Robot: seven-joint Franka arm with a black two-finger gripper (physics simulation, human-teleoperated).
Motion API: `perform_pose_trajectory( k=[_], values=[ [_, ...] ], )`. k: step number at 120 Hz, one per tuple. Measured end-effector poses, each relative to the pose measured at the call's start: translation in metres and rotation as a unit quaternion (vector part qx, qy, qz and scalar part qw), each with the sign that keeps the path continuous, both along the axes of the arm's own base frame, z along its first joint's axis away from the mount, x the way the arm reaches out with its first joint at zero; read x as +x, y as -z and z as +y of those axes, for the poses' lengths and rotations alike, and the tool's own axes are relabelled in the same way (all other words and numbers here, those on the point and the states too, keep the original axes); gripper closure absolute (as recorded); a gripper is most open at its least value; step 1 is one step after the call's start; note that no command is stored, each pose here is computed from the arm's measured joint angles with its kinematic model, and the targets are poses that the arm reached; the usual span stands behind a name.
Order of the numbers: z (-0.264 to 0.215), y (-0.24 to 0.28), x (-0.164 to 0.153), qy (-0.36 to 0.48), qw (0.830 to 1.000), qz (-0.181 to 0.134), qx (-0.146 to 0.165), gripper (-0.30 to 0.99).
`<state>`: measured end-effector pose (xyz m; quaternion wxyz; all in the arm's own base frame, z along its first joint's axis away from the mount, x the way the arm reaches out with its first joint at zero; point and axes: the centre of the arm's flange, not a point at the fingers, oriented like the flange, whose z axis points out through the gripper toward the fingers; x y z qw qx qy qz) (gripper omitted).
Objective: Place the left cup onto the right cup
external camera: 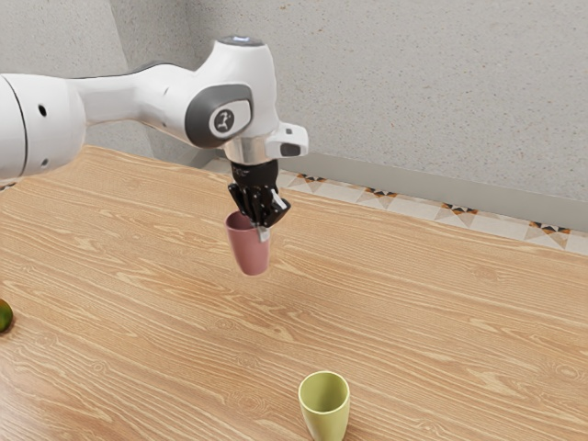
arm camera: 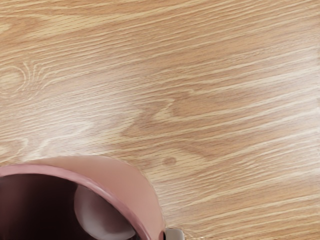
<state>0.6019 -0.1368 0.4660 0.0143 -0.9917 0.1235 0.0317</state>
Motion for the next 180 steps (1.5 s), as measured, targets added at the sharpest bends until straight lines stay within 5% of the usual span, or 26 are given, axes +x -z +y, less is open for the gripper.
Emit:
perform_pose_trajectory(
  k=[23, 58, 180],
  values=[
    [-0.029, 0.008, -0.053, 0.017, 0.999, 0.029, 0.021, 0.78],
    [-0.123, 0.002, -0.106, 0.074, 0.997, 0.021, 0.031, 0.78],
    [-0.229, 0.009, -0.155, 0.086, 0.996, -0.017, 0.006, 0.78]
  ],
)
